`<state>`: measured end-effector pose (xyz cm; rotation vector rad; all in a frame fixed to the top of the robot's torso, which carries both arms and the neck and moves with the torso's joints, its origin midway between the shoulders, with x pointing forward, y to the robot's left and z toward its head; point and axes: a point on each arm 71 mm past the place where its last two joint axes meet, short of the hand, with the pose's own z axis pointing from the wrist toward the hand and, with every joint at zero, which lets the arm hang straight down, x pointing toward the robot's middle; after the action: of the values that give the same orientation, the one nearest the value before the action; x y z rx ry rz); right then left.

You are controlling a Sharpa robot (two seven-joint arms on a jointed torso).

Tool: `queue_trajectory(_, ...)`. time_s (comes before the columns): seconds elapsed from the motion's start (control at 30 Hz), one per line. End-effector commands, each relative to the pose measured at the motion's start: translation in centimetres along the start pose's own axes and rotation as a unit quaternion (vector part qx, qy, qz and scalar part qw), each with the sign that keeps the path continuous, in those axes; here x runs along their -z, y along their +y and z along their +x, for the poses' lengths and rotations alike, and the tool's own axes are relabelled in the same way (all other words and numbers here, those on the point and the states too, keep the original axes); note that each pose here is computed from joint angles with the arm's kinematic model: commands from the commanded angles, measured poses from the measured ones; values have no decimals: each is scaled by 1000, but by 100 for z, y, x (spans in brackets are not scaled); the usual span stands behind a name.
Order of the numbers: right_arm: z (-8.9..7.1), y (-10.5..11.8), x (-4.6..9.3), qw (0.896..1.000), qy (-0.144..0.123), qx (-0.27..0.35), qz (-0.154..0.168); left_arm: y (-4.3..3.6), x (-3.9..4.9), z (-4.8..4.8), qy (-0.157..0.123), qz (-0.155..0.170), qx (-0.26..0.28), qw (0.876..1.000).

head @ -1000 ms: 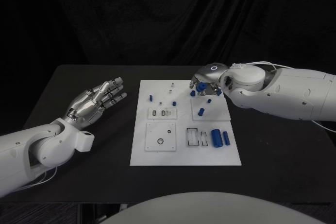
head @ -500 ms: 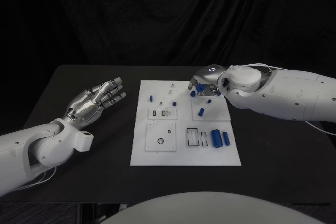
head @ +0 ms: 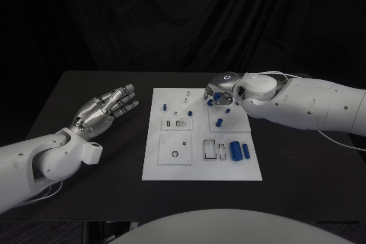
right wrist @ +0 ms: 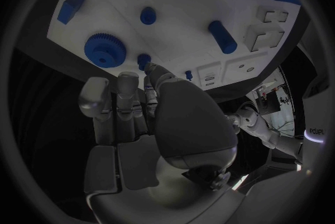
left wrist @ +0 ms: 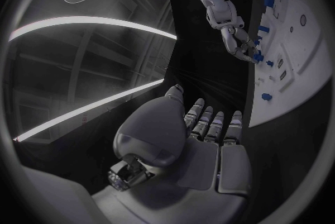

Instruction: Assemble the parts on the task board

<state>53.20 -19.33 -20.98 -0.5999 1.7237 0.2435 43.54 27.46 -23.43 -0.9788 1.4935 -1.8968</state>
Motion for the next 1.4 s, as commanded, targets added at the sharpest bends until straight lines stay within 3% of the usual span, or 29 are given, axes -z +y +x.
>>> queue_trajectory(0.03, 10, 8, -23, 1000, -9, -4, -8, -132, -3, 12, 6, 89, 9, 996)
queue_trajectory(0.83, 149, -33, -63, 1000, -9, -25, -12, -114, -22, -3, 11, 84, 12, 996)
queue_trajectory(1.17, 67, -19, -45, 997, -60, -49, -27, -115, -18, -5, 11, 84, 13, 996)
queue_trajectory(1.4, -132, 70, -129, 994, -89, -47, -41, -111, -25, 8, 12, 83, 14, 996)
